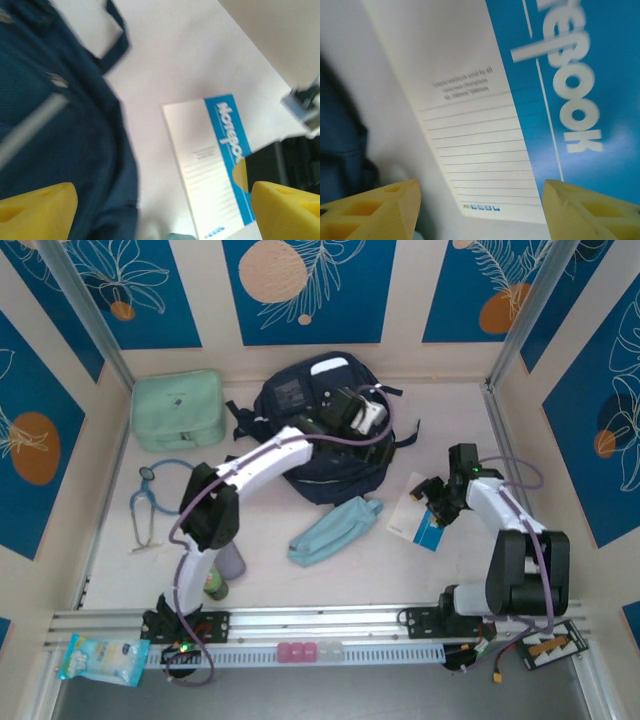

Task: Pack books, pencil case, and school supplies into a backpack

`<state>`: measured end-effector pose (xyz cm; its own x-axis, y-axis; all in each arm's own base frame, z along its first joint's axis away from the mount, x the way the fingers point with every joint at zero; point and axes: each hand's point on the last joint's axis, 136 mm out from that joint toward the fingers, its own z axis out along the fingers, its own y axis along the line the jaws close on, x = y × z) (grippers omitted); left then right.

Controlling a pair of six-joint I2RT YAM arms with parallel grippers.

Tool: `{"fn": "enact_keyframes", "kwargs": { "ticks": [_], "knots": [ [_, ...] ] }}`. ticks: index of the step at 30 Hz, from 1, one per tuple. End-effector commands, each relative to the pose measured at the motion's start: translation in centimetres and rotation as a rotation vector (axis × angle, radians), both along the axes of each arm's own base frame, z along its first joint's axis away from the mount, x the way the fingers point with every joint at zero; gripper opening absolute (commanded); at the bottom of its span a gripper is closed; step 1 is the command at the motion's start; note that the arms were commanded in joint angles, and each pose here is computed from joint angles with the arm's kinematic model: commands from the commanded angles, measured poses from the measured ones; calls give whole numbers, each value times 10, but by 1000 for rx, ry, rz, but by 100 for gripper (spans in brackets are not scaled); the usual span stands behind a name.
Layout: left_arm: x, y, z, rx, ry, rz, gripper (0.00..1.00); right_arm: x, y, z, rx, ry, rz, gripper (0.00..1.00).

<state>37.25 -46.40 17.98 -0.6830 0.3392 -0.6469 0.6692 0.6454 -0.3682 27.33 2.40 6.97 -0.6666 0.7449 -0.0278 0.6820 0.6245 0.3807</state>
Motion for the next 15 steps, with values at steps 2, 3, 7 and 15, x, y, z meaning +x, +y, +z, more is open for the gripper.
{"fn": "enact_keyframes", "kwargs": {
  "ticks": [2, 3, 7, 15],
  "knots": [
    [-33, -42, -15, 26, 22, -56, 83, -16, -32, 6, -53, 33, -15, 65],
    [-38, -48, -21, 39, 20, -61, 81, -18, -38, 3, -52, 45, -27, 64],
    [-59, -68, -59, 127, 25, -82, 77, -22, -58, -8, -70, 57, -56, 63],
    [-63, -67, -116, 251, 62, -72, 57, -22, -63, -31, -23, 97, -54, 45]
  ]
}}
